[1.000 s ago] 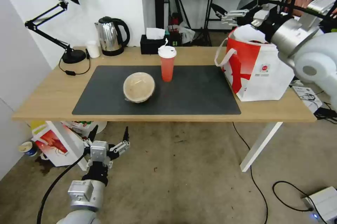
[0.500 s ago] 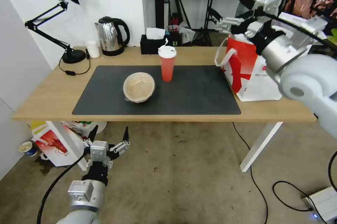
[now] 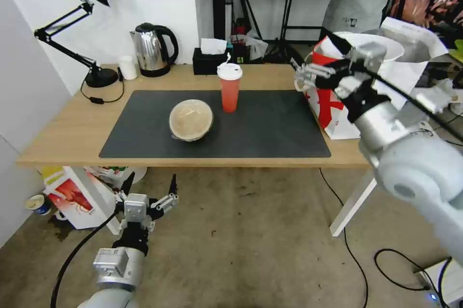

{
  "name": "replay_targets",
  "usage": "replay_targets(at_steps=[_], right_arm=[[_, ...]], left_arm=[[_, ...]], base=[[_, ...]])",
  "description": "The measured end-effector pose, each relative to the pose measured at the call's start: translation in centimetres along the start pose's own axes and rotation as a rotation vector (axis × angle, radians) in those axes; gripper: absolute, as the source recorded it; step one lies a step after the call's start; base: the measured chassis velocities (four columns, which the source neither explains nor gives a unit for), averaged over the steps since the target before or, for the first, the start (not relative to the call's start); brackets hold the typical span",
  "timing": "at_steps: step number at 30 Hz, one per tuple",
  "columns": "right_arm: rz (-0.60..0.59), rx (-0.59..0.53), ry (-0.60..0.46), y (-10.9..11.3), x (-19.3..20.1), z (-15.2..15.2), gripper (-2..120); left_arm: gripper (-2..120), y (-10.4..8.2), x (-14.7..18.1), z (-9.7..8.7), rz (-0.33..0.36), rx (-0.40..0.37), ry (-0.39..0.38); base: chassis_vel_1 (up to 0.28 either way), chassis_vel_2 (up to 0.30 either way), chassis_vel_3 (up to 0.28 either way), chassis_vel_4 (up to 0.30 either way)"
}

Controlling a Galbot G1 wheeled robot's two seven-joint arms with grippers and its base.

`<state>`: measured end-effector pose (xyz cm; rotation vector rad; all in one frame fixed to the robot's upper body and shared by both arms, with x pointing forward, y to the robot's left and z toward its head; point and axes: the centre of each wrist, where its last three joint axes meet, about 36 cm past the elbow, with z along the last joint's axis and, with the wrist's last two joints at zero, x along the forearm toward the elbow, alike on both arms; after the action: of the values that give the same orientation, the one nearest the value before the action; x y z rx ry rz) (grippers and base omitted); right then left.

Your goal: Pick up the trash from the table and place it into the takeout bag.

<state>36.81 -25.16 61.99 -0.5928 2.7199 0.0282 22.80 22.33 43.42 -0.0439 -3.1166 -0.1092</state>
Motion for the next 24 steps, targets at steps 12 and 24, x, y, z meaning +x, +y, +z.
replay_targets(at_steps=[12,24], right_arm=[[0.097,0.034,-0.006,2.5,4.5,1.7,100],[0.235,0.077,-0.009,4.1,9.4,5.6,100]], left_arm=[[100,0.0,0.0,0.0,0.0,0.0,0.0],[100,0.0,0.0,0.0,0.0,0.0,0.0]], base=[[0.0,0.0,0.0,0.0],[0.0,0.0,0.0,0.0]])
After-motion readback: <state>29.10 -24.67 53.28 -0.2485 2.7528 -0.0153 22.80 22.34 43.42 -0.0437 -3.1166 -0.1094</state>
